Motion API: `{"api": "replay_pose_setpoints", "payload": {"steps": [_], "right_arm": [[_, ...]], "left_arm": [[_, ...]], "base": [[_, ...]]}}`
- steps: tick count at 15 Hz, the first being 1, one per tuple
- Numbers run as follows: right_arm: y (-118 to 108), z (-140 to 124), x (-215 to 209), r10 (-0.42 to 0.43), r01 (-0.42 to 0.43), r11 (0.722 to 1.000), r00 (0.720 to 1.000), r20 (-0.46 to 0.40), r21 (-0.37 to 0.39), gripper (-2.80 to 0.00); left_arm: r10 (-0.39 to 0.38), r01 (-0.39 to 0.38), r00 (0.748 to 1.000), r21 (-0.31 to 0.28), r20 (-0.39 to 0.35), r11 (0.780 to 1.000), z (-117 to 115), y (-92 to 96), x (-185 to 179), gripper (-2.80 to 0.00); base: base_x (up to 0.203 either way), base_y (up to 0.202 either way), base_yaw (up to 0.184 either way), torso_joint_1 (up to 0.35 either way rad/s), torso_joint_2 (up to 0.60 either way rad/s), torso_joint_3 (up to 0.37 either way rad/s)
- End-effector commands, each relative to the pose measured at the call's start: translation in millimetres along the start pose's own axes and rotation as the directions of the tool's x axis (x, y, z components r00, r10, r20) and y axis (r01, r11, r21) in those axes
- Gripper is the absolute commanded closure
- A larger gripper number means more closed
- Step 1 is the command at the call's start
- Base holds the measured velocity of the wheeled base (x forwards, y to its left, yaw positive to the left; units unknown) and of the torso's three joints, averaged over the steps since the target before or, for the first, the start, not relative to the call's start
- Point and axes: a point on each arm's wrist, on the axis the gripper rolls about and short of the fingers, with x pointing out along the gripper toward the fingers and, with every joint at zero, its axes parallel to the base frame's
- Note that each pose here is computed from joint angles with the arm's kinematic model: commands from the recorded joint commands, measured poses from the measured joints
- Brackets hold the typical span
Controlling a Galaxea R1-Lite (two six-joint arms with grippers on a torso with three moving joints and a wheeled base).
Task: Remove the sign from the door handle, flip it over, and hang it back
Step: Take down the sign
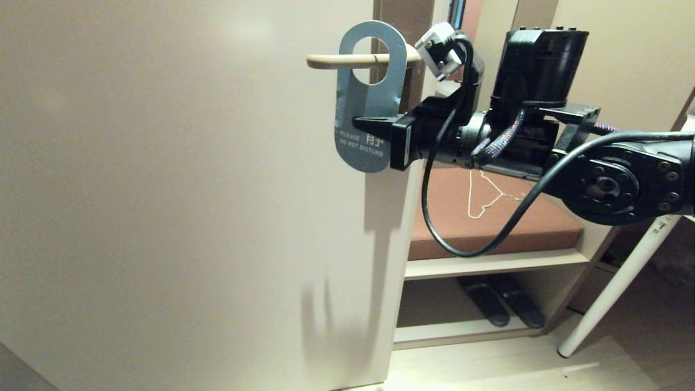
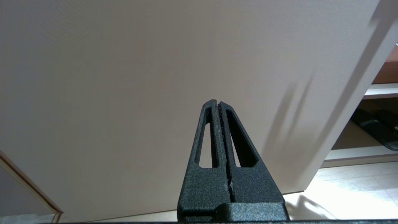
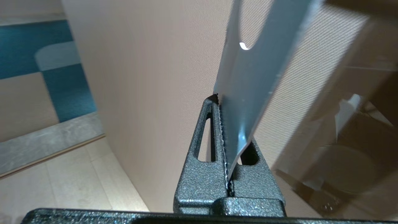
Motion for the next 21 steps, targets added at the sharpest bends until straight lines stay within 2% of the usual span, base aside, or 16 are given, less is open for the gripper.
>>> {"api": "replay_pose_setpoints", "payload": {"steps": [1,5,9,14,17,21], "right_arm": [[5,-7,8,-0.002,0.002,1.0,1.0,-0.015,0.004,0.0],[8,-14,18,-0.045,0.045,0.999,0.998,-0.032,0.006,0.0],[13,-10,33,-0.122,0.122,0.993,0.992,-0.01,-0.003,0.0],[21,-9,46,-0.126,0.126,0.992,0.992,0.008,-0.006,0.0],[26,-10,52,-0.122,0.123,0.992,0.991,0.058,-0.013,0.0],[34,-14,56,-0.11,0.11,0.994,0.993,0.051,-0.004,0.0]], "left_arm": [[0.001,-0.001,1.0,-0.001,0.0,1.0,0,0.0,0,0.0],[0.001,-0.001,1.0,-0.001,0.0,1.0,0,0.0,0,0.0],[0.001,-0.001,1.0,-0.001,0.001,1.0,0,0.0,0,0.0],[0.001,-0.001,1.0,-0.001,0.001,1.0,0,0.0,0,0.0],[0.001,-0.001,1.0,-0.001,0.0,1.0,0,0.0,0,0.0],[0.001,-0.001,1.0,-0.001,0.001,1.0,0,0.0,0,0.0]], "base": [[0.0,0.0,0.0,0.0,0.0,0.0],[0.0,0.0,0.0,0.0,0.0,0.0],[0.0,0.0,0.0,0.0,0.0,0.0],[0.0,0.0,0.0,0.0,0.0,0.0],[0.0,0.0,0.0,0.0,0.0,0.0],[0.0,0.0,0.0,0.0,0.0,0.0]]}}
